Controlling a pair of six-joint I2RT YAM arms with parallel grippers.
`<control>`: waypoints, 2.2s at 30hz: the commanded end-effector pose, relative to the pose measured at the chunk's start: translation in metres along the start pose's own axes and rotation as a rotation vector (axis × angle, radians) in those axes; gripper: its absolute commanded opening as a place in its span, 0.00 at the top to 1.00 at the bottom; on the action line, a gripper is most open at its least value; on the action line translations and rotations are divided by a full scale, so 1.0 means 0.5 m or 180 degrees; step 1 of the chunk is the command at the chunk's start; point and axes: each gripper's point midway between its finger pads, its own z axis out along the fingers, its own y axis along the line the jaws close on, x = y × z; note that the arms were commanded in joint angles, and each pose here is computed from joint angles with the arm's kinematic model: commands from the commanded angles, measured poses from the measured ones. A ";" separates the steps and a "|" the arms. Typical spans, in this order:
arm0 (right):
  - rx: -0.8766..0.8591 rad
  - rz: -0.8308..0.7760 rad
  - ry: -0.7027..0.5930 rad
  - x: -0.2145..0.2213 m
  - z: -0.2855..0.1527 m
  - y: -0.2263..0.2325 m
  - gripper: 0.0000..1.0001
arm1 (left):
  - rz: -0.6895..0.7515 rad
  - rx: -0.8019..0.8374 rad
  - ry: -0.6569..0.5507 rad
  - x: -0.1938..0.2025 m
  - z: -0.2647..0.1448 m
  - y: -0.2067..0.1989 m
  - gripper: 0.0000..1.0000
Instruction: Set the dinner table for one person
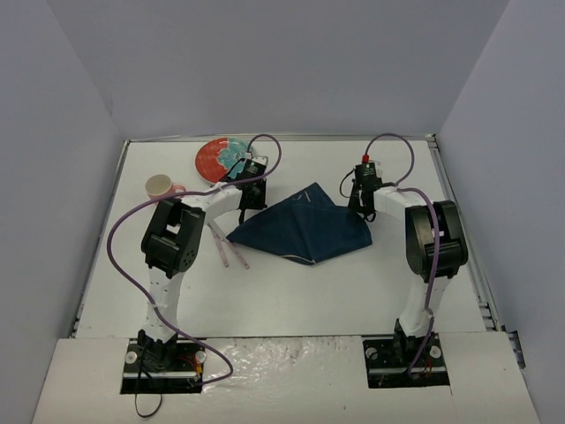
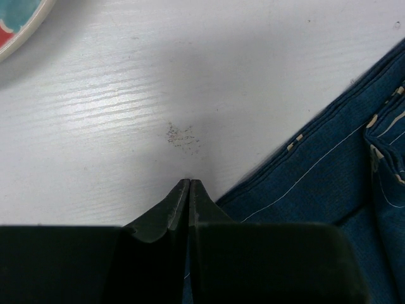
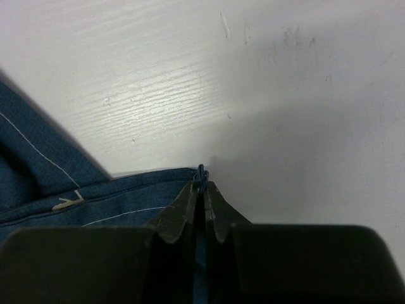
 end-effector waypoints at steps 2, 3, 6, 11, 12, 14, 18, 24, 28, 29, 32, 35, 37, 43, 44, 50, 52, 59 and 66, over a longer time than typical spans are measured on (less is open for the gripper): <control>-0.0386 0.0138 -0.0604 -0.167 -0.116 0.056 1.00 | -0.0052 0.0001 0.0211 0.042 0.008 0.000 1.00; -0.0467 0.0138 -0.0722 -0.197 -0.141 0.067 1.00 | -0.0056 0.0002 0.0193 0.036 0.007 0.001 1.00; -0.0783 0.0120 -0.1059 -0.284 -0.221 0.110 1.00 | -0.0055 0.0031 0.0096 -0.001 -0.009 -0.004 1.00; -0.1217 0.0118 -0.1679 -0.418 -0.383 0.160 1.00 | -0.0085 0.0008 -0.0149 -0.082 -0.056 0.006 1.00; -0.1276 0.0122 -0.1794 -0.431 -0.418 0.161 1.00 | -0.0089 0.0000 -0.0206 -0.098 -0.069 0.008 1.00; -0.1360 0.0093 -0.1929 -0.427 -0.462 0.157 1.00 | -0.0083 -0.0005 -0.0281 -0.117 -0.090 0.011 1.00; -0.1381 0.0080 -0.1965 -0.343 -0.493 0.118 1.00 | -0.0145 0.0241 -0.0401 -0.136 -0.124 -0.020 1.00; -0.0864 0.0591 -0.1918 -0.165 -0.470 -0.018 1.00 | -0.0143 0.0557 -0.0383 -0.106 -0.120 -0.102 0.81; -0.0520 0.0945 -0.1619 -0.030 -0.399 -0.090 0.75 | -0.0085 0.0625 -0.0289 -0.087 -0.085 -0.145 0.61; -0.0430 0.1033 -0.1533 -0.008 -0.385 -0.102 0.66 | -0.0074 0.0639 -0.0293 -0.088 -0.081 -0.155 0.57; -0.0225 0.1080 -0.1289 0.038 -0.352 -0.124 0.37 | -0.0044 0.0611 -0.0254 -0.086 -0.060 -0.161 0.46; -0.0085 0.0951 -0.1019 0.061 -0.326 -0.130 0.23 | 0.0026 0.0523 -0.0224 -0.082 -0.042 -0.152 0.42; -0.0060 0.0876 -0.0893 0.063 -0.315 -0.128 0.16 | 0.0092 0.0463 -0.0230 -0.083 -0.037 -0.146 0.41; -0.0034 0.0707 -0.0787 -0.008 -0.286 -0.107 0.06 | 0.0180 0.0374 -0.0190 -0.075 -0.030 -0.130 0.40; -0.0040 0.0700 -0.0793 -0.027 -0.282 -0.103 0.06 | 0.0195 0.0367 -0.0187 -0.073 -0.030 -0.127 0.40; -0.0157 0.0655 -0.0774 -0.155 -0.233 -0.082 0.04 | 0.0152 0.0352 -0.0059 -0.033 -0.022 -0.113 0.41; -0.0169 0.0606 -0.0755 -0.187 -0.205 -0.075 0.04 | 0.0118 0.0346 -0.0058 -0.030 -0.026 -0.108 0.41; -0.0497 -0.0034 -0.0480 -0.243 -0.068 -0.041 0.06 | 0.0120 0.0374 -0.0107 -0.044 -0.042 -0.108 0.40; -0.0617 -0.0660 -0.0366 -0.251 0.022 -0.065 0.07 | 0.0065 0.0298 -0.0057 -0.039 -0.034 -0.076 0.41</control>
